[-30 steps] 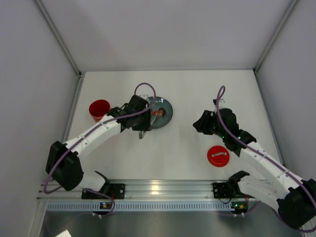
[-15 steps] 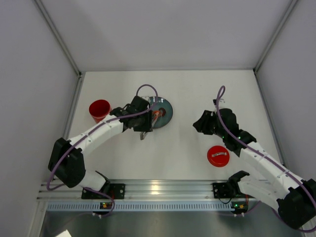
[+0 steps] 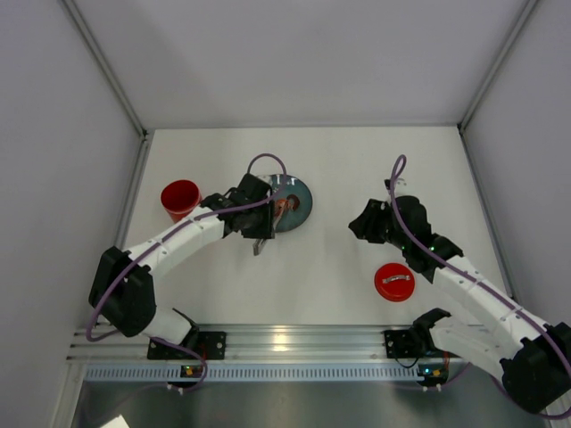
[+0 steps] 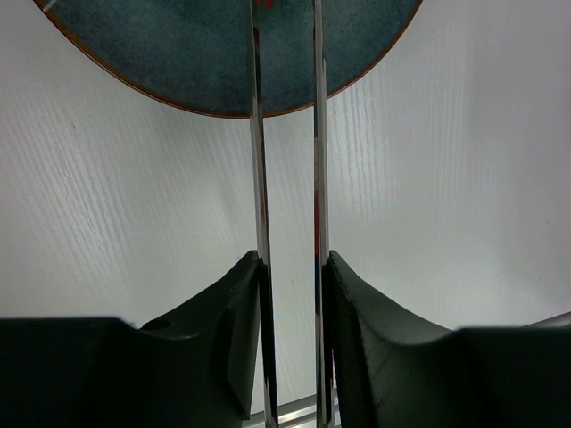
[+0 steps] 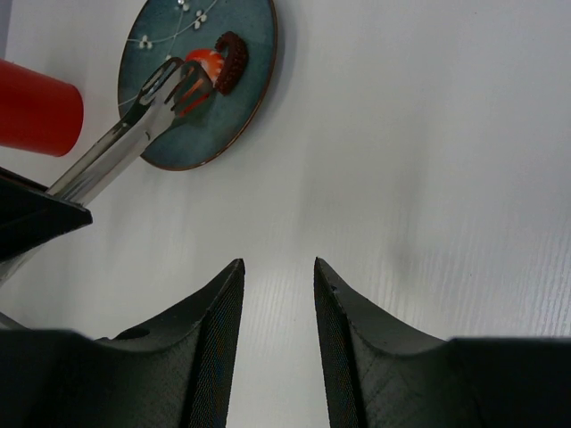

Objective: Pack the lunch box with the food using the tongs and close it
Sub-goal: Pick up the fake food from the plate, then place the fake food in the packing box.

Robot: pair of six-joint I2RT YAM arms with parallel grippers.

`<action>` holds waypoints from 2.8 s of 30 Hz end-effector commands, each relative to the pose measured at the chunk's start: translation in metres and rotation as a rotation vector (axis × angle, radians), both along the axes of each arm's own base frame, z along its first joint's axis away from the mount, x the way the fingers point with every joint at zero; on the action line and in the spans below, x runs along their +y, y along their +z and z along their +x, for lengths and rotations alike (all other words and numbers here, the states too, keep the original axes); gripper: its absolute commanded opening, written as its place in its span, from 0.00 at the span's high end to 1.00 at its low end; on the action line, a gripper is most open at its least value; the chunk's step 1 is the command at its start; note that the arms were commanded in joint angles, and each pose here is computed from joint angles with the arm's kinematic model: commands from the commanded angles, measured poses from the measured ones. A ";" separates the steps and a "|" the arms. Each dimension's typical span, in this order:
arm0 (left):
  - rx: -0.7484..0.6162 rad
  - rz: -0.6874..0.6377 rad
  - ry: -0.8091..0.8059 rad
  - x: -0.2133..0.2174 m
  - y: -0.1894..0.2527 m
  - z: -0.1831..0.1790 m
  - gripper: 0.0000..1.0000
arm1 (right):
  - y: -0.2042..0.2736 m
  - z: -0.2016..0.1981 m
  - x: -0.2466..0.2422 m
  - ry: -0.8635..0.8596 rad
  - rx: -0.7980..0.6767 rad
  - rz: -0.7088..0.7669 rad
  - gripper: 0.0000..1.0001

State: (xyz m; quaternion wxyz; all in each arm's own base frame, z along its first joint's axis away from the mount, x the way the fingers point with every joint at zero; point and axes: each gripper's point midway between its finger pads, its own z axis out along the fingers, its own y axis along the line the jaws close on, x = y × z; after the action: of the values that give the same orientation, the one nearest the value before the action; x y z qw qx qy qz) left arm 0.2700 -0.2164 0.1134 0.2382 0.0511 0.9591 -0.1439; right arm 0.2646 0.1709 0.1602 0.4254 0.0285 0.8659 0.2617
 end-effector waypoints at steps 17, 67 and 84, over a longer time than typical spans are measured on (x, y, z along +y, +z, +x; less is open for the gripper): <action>-0.118 -0.014 0.006 0.004 0.046 0.009 0.78 | 0.013 0.004 0.006 0.019 -0.025 0.000 0.64; -0.376 0.155 0.591 0.176 0.133 -0.041 0.69 | 0.005 0.002 0.015 0.051 -0.006 0.028 0.64; -0.339 0.159 0.598 0.177 0.114 -0.042 0.61 | 0.005 0.003 0.015 0.058 -0.005 0.024 0.65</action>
State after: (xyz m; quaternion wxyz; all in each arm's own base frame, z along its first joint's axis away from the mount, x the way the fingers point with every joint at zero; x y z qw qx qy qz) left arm 0.2227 -0.0397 0.2184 0.4018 -0.1779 0.8978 0.0285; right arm 0.2630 0.1779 0.1510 0.4048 0.0194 0.8735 0.2698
